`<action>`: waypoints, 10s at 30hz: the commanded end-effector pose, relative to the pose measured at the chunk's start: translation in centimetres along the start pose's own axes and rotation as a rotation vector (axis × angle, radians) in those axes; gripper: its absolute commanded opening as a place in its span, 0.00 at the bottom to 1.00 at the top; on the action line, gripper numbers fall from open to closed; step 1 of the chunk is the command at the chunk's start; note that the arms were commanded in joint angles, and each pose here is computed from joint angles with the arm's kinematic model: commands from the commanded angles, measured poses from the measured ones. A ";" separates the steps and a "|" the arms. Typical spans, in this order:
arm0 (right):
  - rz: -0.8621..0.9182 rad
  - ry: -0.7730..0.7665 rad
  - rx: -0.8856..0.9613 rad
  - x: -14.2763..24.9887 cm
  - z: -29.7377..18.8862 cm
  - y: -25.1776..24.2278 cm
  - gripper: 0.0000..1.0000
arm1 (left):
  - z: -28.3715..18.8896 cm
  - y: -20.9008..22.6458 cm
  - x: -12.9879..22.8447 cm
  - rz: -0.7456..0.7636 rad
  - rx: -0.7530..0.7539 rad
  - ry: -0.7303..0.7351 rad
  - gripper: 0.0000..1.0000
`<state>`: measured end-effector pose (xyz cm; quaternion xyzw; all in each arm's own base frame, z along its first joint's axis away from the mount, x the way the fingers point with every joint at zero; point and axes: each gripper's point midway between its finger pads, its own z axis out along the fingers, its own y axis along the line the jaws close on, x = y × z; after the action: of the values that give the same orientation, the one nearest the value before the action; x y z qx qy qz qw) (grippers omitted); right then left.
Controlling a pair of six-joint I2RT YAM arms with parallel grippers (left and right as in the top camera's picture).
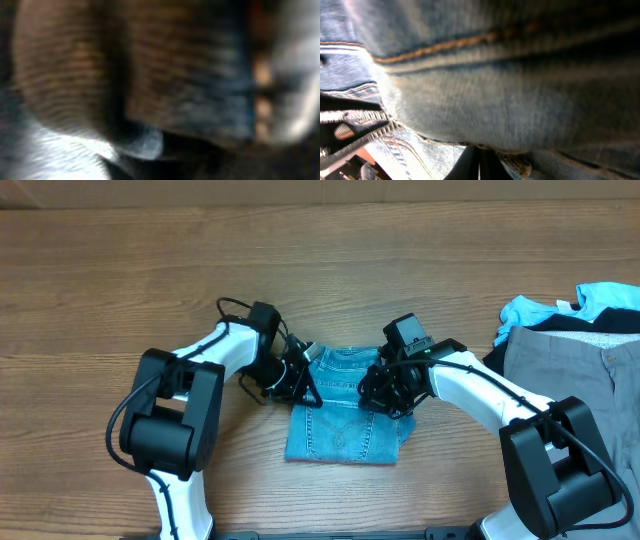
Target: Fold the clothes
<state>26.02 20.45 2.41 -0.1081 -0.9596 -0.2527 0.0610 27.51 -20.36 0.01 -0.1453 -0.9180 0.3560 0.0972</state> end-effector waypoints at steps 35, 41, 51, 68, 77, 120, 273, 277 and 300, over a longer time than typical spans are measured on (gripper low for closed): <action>-0.137 -0.174 -0.078 -0.8 -12.9 4.6 0.04 | -32.2 19.3 -5.9 -0.617 -0.266 -0.876 0.04; -0.134 -0.168 -0.075 -0.6 -12.9 4.5 0.04 | -31.7 25.7 -4.1 -0.798 -0.228 -0.900 0.04; -0.131 -0.164 -0.072 -0.5 -12.8 4.4 0.04 | -33.1 30.5 -2.0 -1.117 -0.116 -1.022 0.04; -0.126 -0.162 -0.062 -0.5 -12.8 4.2 0.04 | -33.2 27.4 -5.0 -0.984 0.044 -1.022 0.82; -0.124 -0.158 -0.060 -0.4 -12.8 4.1 0.05 | -34.2 24.4 0.3 -0.850 -0.230 -0.894 0.89; -0.148 -0.202 -0.088 -1.4 -13.0 5.0 0.07 | -27.7 25.8 -8.9 -0.540 -0.435 -0.770 0.18; -0.485 -1.490 -0.056 1.4 -20.8 -8.4 1.00 | -35.7 -12.4 19.3 -0.161 -0.622 -0.931 1.00; -0.485 -1.490 -0.056 1.4 -20.8 -8.4 1.00 | -35.7 -12.4 19.3 -0.161 -0.622 -0.932 1.00; -0.485 -1.490 -0.056 1.4 -20.8 -8.4 1.00 | -35.3 -12.3 14.9 0.245 -0.726 -1.256 1.00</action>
<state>23.97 3.17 16.58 -0.0378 -0.7408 -0.1415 -0.6555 21.09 -1.67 37.75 -0.0307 -0.8421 0.0517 -0.5359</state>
